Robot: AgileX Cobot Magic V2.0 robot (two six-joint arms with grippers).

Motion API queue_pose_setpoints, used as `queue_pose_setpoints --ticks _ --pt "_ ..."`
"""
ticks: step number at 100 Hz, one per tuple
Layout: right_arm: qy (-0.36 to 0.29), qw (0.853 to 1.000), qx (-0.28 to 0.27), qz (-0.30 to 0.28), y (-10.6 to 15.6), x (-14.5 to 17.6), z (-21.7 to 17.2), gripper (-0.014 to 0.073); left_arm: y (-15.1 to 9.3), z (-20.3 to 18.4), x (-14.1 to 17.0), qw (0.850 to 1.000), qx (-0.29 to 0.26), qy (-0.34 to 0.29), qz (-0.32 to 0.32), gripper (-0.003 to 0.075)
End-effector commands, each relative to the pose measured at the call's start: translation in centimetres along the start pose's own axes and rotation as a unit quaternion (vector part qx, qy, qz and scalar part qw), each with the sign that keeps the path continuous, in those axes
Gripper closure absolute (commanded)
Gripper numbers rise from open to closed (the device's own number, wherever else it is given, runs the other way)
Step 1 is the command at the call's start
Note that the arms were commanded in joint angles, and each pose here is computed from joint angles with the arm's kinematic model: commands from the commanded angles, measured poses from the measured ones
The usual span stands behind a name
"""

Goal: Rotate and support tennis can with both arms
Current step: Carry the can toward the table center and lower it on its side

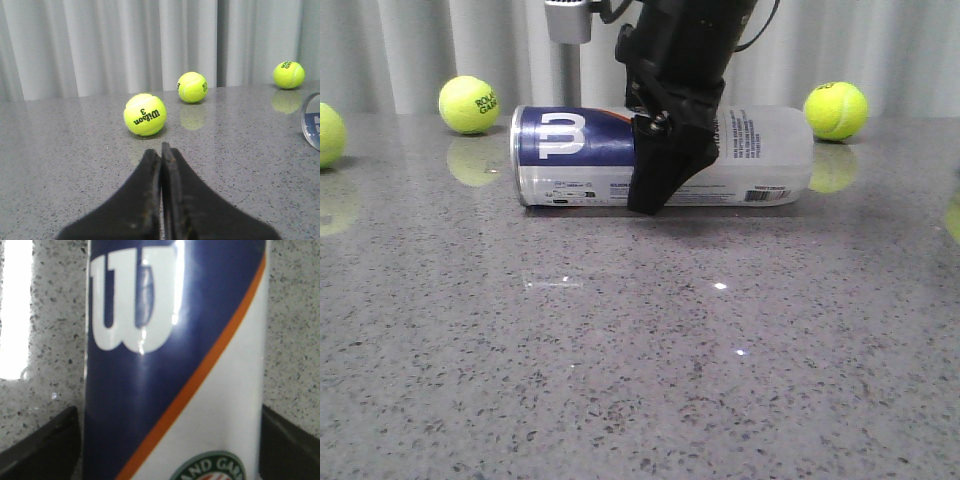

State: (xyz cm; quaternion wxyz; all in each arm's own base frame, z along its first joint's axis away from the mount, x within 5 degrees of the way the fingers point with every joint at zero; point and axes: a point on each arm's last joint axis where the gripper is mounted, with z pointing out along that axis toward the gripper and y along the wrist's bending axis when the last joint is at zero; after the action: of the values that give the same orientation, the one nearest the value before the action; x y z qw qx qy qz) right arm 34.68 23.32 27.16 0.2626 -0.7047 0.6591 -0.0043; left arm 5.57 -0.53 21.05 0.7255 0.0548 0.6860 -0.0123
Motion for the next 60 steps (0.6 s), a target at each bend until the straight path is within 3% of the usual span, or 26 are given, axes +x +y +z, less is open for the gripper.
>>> queue_pose_setpoints --ticks 1,60 --pt "-0.031 0.998 0.047 -0.005 -0.9 -1.1 -3.1 -0.0057 -0.1 -0.2 0.6 0.999 0.002 -0.039 -0.005 0.0741" --pt "-0.043 0.997 0.066 -0.008 -0.9 -1.4 -5.3 -0.0057 -0.1 -0.2 0.6 0.999 0.002 -0.039 -0.005 0.0741"
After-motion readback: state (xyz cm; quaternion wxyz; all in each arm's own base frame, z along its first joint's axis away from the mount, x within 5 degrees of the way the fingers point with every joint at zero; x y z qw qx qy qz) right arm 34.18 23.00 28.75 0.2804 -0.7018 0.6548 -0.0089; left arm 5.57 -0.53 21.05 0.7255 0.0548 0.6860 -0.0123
